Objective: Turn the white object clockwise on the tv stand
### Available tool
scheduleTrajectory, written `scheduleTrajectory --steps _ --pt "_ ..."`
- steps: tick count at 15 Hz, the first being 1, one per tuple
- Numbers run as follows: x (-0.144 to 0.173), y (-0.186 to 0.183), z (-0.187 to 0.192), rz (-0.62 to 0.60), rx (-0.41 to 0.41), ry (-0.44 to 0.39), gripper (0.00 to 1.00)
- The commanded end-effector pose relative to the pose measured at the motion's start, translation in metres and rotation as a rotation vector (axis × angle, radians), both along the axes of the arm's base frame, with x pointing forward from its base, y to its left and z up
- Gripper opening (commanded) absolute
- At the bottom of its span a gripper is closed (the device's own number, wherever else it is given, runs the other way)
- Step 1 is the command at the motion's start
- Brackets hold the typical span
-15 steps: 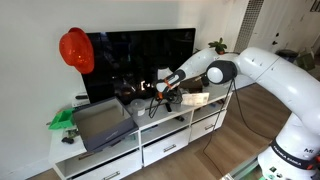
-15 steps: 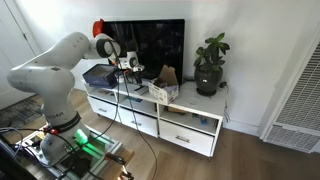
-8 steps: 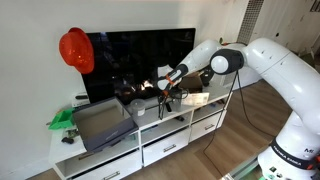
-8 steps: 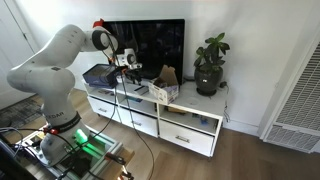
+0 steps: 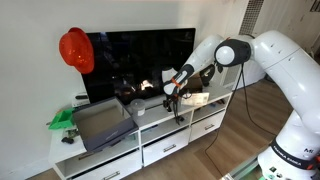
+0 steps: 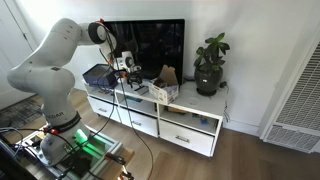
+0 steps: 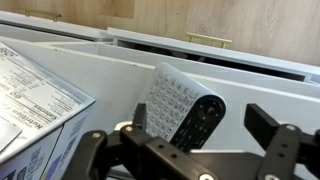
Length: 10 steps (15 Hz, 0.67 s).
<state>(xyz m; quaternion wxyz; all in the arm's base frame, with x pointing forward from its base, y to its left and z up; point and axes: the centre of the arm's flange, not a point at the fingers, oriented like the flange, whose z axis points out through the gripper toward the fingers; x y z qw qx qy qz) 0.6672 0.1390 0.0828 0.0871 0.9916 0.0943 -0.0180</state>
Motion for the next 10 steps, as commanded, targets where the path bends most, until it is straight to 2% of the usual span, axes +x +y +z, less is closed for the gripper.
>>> scheduleTrajectory --steps 1,5,10 --pt "-0.02 -0.02 0.012 0.198 0.017 0.021 1.0" --pt "-0.021 -0.029 0.009 0.409 0.026 0.059 1.0" --pt "-0.021 -0.036 -0.007 0.644 0.069 0.167 1.0"
